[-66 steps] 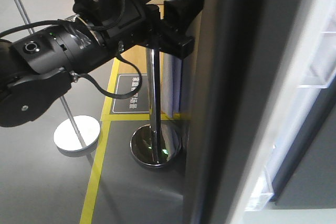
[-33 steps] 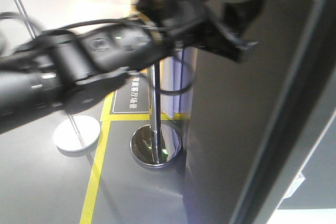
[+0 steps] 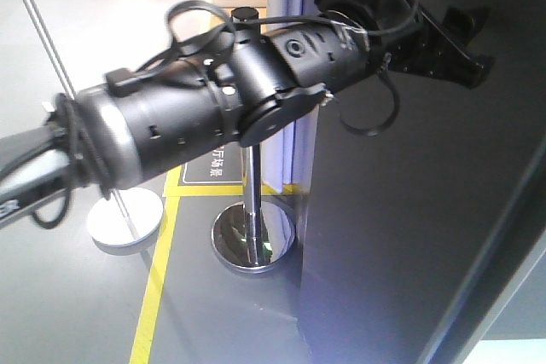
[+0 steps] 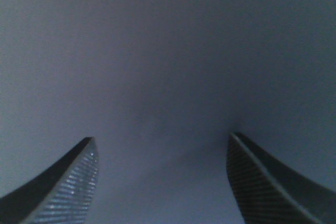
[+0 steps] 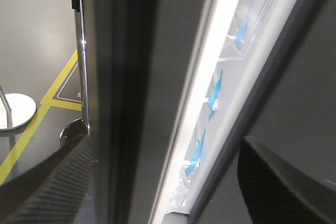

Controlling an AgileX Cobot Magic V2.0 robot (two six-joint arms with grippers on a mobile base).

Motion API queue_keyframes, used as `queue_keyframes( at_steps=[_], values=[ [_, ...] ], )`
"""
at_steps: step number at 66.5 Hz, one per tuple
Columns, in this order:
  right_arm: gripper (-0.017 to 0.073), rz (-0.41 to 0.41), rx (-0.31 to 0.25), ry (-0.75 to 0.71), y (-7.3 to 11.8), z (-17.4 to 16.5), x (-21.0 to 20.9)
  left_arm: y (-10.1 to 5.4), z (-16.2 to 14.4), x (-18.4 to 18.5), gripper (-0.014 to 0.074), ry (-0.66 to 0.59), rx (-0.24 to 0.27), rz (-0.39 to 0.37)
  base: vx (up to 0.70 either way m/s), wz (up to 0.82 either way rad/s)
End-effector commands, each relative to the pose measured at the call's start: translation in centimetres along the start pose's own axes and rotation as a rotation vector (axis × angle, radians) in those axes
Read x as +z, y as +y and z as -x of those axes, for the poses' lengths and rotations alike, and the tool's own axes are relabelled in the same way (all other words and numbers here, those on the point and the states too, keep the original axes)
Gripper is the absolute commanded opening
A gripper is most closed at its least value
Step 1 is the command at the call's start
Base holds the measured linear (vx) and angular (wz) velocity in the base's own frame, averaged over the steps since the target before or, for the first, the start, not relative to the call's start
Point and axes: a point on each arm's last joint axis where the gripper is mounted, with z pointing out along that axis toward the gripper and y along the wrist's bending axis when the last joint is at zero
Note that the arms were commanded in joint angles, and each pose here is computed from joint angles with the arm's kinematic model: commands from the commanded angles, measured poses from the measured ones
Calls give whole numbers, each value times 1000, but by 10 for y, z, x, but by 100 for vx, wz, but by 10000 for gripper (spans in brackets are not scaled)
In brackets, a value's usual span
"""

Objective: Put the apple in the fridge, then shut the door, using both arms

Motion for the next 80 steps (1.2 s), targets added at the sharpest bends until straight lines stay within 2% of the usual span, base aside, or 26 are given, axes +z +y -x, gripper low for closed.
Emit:
queue_keyframes(
  at_steps=[1,12,20,28,42,51,62,69,80],
  values=[
    [546,-9,-11,-77,-1,11,-2,-4,47,-22,504,-126,-19,-16,0,0],
    [546,-9,-11,-77,-1,11,-2,-2,65,-41,504,-135,-18,8,0,0],
    [546,-9,-11,-77,-1,11,-2,3,77,-59,503,-88,1,65,0,0],
    [546,-9,-11,-77,-1,11,-2,11,82,-76,503,1,67,162,0,0],
    [546,-9,-11,-77,-1,11,-2,34,77,-99,503,219,169,381,0,0],
    [546,-9,-11,-77,-1,11,-2,53,78,-116,503,292,136,478,0,0],
    [546,-9,-11,-77,-1,11,-2,69,72,-147,503,297,110,523,0,0],
    [546,-9,-11,-77,-1,11,-2,73,62,-175,503,291,67,516,0,0],
    [546,-9,-11,-77,-1,11,-2,67,39,-225,503,253,13,457,0,0]
  ],
)
